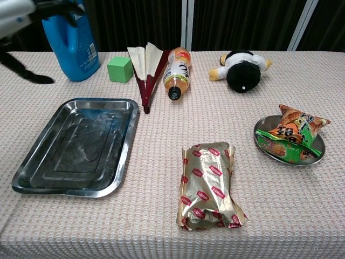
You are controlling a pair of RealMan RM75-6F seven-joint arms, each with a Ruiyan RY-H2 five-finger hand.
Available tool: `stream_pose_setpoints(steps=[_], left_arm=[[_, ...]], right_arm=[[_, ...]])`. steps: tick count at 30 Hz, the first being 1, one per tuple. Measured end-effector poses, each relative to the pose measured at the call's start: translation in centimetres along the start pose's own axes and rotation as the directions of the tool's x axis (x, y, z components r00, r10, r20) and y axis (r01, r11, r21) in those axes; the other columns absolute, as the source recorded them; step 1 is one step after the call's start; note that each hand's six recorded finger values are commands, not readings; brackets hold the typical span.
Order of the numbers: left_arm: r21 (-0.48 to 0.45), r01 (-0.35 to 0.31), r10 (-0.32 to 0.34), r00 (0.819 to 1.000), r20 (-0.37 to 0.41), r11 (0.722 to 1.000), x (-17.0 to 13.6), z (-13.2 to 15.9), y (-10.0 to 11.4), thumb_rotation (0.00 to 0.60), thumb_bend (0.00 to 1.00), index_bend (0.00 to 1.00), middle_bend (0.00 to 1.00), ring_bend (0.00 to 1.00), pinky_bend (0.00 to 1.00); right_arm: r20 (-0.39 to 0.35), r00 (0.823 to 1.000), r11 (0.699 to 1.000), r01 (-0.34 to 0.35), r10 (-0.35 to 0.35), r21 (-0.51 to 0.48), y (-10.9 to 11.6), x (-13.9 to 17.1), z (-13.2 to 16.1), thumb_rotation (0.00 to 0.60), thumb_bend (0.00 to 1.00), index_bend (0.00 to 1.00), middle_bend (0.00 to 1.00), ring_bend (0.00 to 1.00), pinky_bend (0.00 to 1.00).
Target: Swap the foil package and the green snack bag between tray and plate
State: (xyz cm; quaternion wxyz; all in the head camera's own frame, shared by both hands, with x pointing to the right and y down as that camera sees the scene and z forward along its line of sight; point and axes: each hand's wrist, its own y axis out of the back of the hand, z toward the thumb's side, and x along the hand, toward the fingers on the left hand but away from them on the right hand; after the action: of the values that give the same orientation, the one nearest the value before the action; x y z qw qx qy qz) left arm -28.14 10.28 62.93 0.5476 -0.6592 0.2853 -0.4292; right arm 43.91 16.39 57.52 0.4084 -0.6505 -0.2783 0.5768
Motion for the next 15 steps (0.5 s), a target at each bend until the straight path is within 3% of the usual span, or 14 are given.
stream_pose_setpoints(steps=[3, 7, 10, 15], left_arm=[[-0.015, 0.035, -0.036, 0.989, -0.140, 0.999, -3.6, -3.7, -0.6, 0.600, 0.04, 0.10, 0.19, 0.12, 0.23], [-0.056, 0.042, -0.057, 0.952, -0.302, 0.998, -8.4, -7.4, -1.0, 0.600, 0.04, 0.10, 0.18, 0.12, 0.23], [-0.067, 0.044, -0.066, 0.924, -0.376, 0.997, -11.3, -9.2, -1.4, 0.600, 0.04, 0.10, 0.18, 0.12, 0.23], [-0.074, 0.052, -0.080, 0.897, -0.436, 0.996, -14.1, -10.9, -1.9, 0.600, 0.04, 0.10, 0.18, 0.12, 0.23]], right_arm=[[-0.061, 0.996, 0.996, -0.059, 0.063, 0.069, -0.8, -1.4, 1.8, 0.600, 0.07, 0.00, 0.00, 0.00, 0.00], [-0.144, 0.975, 0.974, -0.140, 0.167, 0.179, -2.6, -3.7, 4.7, 0.600, 0.07, 0.00, 0.00, 0.00, 0.00], [-0.193, 0.958, 0.957, -0.166, 0.214, 0.240, -3.6, -5.5, 7.0, 0.600, 0.07, 0.00, 0.00, 0.00, 0.00], [-0.230, 0.943, 0.945, -0.175, 0.241, 0.275, -4.9, -7.7, 9.7, 0.600, 0.09, 0.00, 0.00, 0.00, 0.00]])
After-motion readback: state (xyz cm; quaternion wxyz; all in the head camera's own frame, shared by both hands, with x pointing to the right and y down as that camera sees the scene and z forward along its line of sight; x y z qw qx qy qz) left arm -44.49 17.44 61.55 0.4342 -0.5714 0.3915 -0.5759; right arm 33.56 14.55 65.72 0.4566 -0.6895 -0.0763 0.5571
